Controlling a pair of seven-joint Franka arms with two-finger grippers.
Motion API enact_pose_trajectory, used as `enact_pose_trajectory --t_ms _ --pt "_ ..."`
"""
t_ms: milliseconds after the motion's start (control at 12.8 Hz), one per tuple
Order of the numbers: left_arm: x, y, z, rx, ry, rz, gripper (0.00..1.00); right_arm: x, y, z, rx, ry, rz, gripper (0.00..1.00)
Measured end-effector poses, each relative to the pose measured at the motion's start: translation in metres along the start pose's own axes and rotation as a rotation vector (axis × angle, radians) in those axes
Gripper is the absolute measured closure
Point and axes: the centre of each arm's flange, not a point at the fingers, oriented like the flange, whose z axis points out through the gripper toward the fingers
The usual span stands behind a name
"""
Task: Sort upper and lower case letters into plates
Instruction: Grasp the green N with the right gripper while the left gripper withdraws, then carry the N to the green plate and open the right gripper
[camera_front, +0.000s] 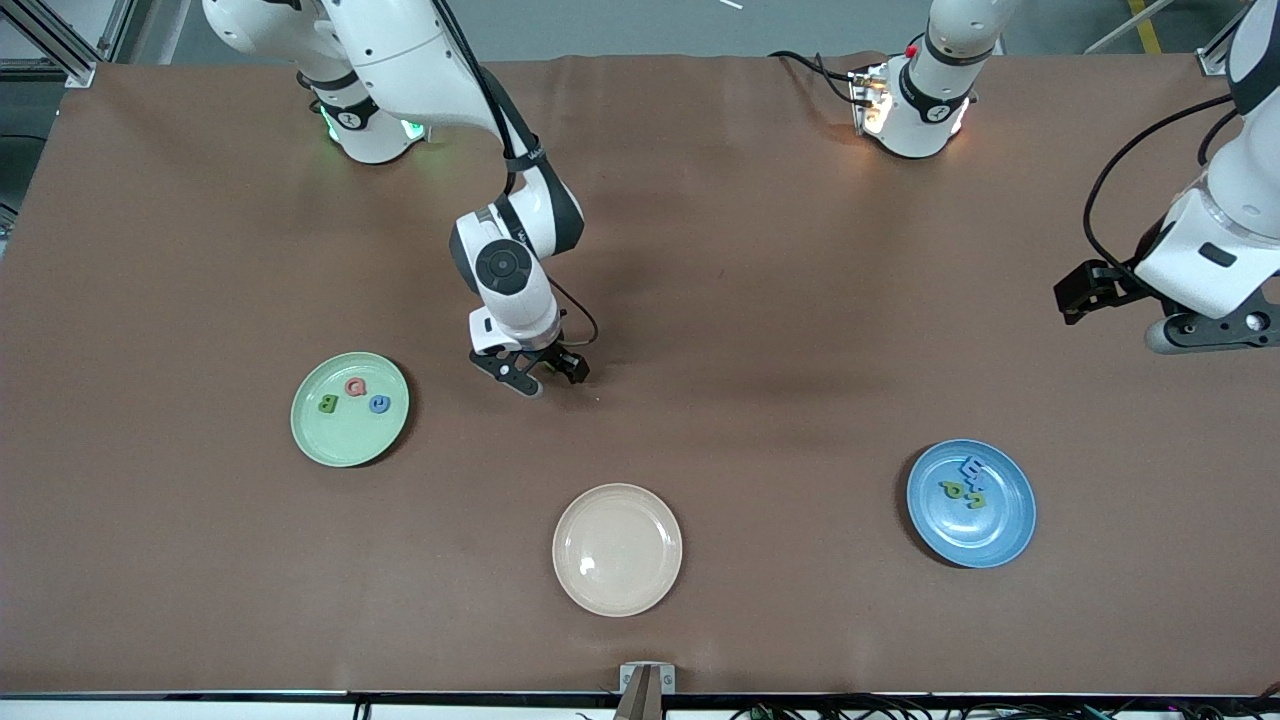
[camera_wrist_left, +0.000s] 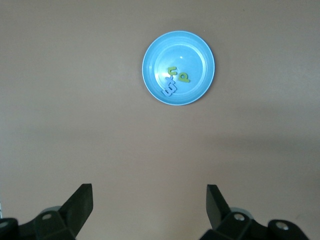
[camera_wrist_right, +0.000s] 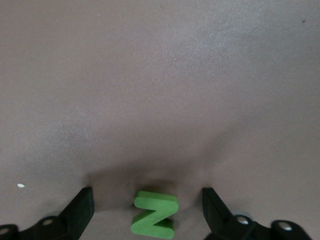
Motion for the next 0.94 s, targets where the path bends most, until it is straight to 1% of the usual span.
enact_pose_trajectory --t_ms 78,156,234,312,390,468,624,780,936 --pt "-0.002 0.000 -0.004 -0.006 -0.007 -0.028 0.00 0.000 -0.001 -0.002 0.003 0.000 -0.001 0.13" --pt "-0.005 -0.001 -0.009 -0.011 -0.008 -0.057 0.00 -0.001 -0.001 -0.003 0.003 0.000 -0.002 0.13" --pt "-0.008 -0.004 -0.015 -0.011 -0.006 -0.084 0.00 -0.001 -0.002 -0.004 0.005 0.000 -0.003 0.22" --pt "-0.012 -0.008 -0.022 -0.007 -0.003 -0.102 0.00 -0.003 -0.003 -0.005 0.006 -0.001 -0.005 0.33" --pt "-0.017 -0.014 -0.027 -0.002 -0.005 -0.111 0.00 -0.003 -0.003 -0.005 0.004 -0.002 -0.006 0.33" --pt "-0.022 -0.022 -0.031 -0.002 -0.014 -0.119 0.00 -0.004 -0.002 -0.005 -0.003 -0.006 -0.007 0.40" --pt "-0.030 -0.047 -0.031 -0.035 -0.038 -0.123 0.00 -0.006 -0.001 -0.006 -0.028 -0.024 -0.008 0.59" --pt "-0.040 -0.065 -0.029 -0.060 -0.047 -0.097 0.00 -0.004 0.003 -0.008 -0.058 -0.043 -0.006 0.59" --pt "-0.054 -0.064 -0.033 -0.104 -0.042 -0.094 0.00 0.011 0.007 -0.021 -0.071 -0.058 -0.019 0.59"
